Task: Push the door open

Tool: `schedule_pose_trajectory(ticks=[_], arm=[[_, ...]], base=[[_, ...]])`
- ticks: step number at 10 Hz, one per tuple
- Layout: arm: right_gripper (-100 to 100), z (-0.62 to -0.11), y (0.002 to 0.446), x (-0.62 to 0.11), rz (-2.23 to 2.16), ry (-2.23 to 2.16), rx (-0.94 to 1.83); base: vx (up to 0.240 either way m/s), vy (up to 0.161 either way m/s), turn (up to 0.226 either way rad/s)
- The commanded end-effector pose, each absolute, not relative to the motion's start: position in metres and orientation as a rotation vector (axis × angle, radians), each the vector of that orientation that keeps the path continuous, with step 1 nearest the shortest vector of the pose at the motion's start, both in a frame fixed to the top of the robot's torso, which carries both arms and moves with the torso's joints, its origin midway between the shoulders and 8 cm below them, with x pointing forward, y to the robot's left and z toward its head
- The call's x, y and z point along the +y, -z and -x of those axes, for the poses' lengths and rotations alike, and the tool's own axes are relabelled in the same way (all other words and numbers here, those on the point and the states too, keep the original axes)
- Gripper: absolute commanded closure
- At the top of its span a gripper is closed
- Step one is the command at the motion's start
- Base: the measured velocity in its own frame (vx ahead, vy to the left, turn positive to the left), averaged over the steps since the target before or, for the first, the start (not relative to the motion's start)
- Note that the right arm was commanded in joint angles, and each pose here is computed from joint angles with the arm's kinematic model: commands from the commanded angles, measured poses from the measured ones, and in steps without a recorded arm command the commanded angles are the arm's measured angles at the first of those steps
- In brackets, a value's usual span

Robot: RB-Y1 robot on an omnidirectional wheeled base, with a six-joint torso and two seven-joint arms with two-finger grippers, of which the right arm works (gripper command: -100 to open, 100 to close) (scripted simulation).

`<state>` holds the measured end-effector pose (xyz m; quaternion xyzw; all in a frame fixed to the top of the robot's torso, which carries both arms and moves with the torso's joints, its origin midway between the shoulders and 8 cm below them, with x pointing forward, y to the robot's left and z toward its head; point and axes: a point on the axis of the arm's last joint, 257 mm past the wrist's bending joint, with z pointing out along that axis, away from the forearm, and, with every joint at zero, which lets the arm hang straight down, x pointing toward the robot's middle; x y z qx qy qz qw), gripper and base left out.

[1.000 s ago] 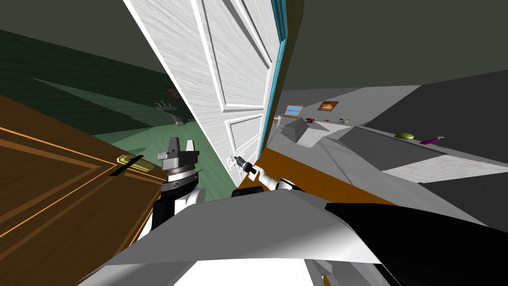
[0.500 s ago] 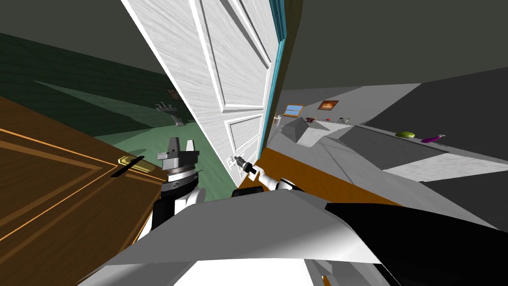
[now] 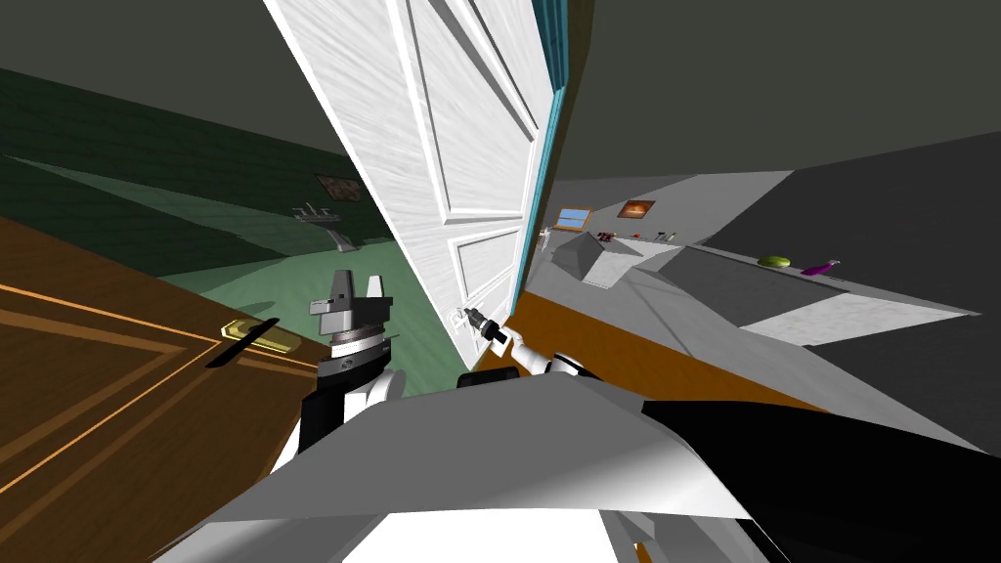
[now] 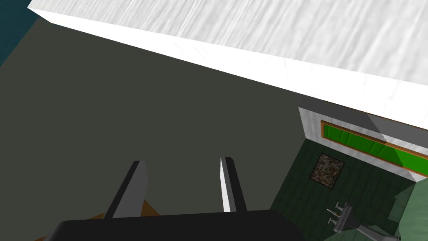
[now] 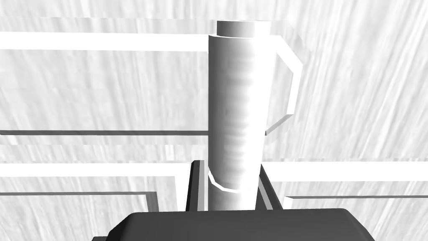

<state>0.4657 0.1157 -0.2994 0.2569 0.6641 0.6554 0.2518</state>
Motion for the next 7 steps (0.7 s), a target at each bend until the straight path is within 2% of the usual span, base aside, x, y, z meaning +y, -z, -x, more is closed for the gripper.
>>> schedule_pose_trajectory(ticks=[1, 7], arm=[[100, -0.47, 0.293, 0.111, -0.698, -1.78, 1.787], [100, -0.478, 0.296, 0.091, -0.733, -1.732, 1.755]], base=[[0.085, 0.171, -0.069], [0.096, 0.188, -0.112]])
